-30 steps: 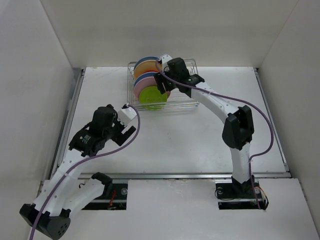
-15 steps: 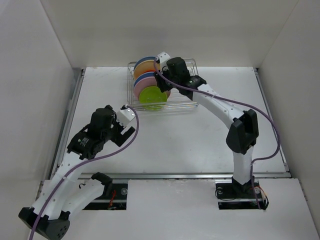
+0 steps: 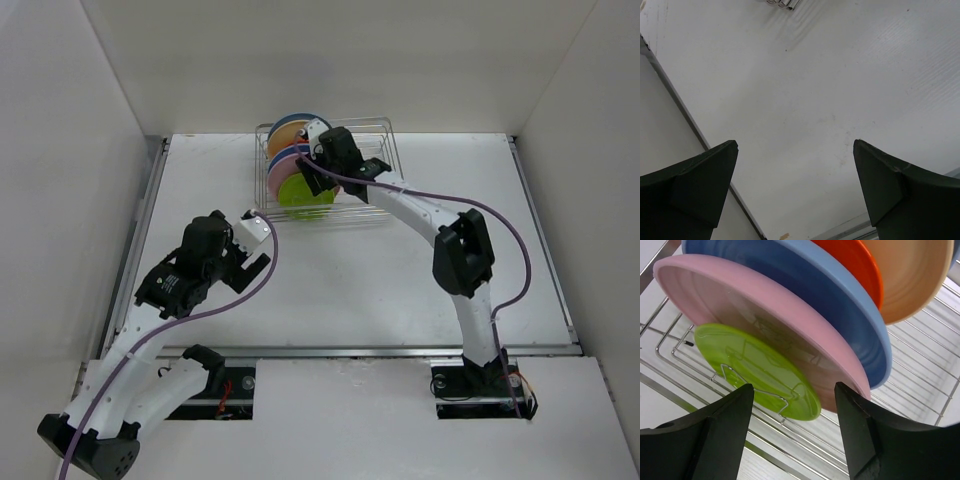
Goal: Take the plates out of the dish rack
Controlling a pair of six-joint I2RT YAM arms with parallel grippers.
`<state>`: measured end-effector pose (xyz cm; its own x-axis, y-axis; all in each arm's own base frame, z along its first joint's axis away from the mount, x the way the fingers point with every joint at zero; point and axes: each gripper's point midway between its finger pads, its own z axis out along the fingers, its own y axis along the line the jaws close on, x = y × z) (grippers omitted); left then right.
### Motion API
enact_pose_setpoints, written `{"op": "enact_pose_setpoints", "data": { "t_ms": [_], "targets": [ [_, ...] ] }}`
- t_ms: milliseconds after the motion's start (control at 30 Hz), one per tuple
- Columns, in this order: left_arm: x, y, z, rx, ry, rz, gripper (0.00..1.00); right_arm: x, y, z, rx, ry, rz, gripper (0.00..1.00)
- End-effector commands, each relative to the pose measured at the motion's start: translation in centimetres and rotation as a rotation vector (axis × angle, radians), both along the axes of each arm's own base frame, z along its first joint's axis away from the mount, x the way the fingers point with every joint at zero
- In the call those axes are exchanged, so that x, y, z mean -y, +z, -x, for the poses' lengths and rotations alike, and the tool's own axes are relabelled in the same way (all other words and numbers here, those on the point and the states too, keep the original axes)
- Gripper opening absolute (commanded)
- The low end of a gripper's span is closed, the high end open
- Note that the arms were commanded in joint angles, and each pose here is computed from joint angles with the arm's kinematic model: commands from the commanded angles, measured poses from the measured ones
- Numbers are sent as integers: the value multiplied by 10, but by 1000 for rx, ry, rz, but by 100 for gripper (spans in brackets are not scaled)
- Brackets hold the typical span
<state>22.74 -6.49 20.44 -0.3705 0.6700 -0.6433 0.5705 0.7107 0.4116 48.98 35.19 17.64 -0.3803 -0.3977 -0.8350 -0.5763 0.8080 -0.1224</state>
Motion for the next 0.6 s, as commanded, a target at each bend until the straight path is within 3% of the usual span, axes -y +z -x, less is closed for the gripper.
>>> {"op": "enact_pose_setpoints", "data": {
  "t_ms": [0,267,467,500,567],
  "targets": [
    [5,-3,3,-12,-35,11,100,-13,19,-17,88,-4,-50,72],
    [5,-1,4,-14,-29,17,100,-28,-16,-20,25,49,-42,70],
    [6,-3,6,-25,-37,20,100,-21,-1,-6,19,80,-67,31],
    [6,-3,6,-25,-37,20,100,-18,21,-3,49,87,-75,20],
    [5,2,8,-15,-37,24,100,-21,42,7,93,85,-61,12]
  ]
}}
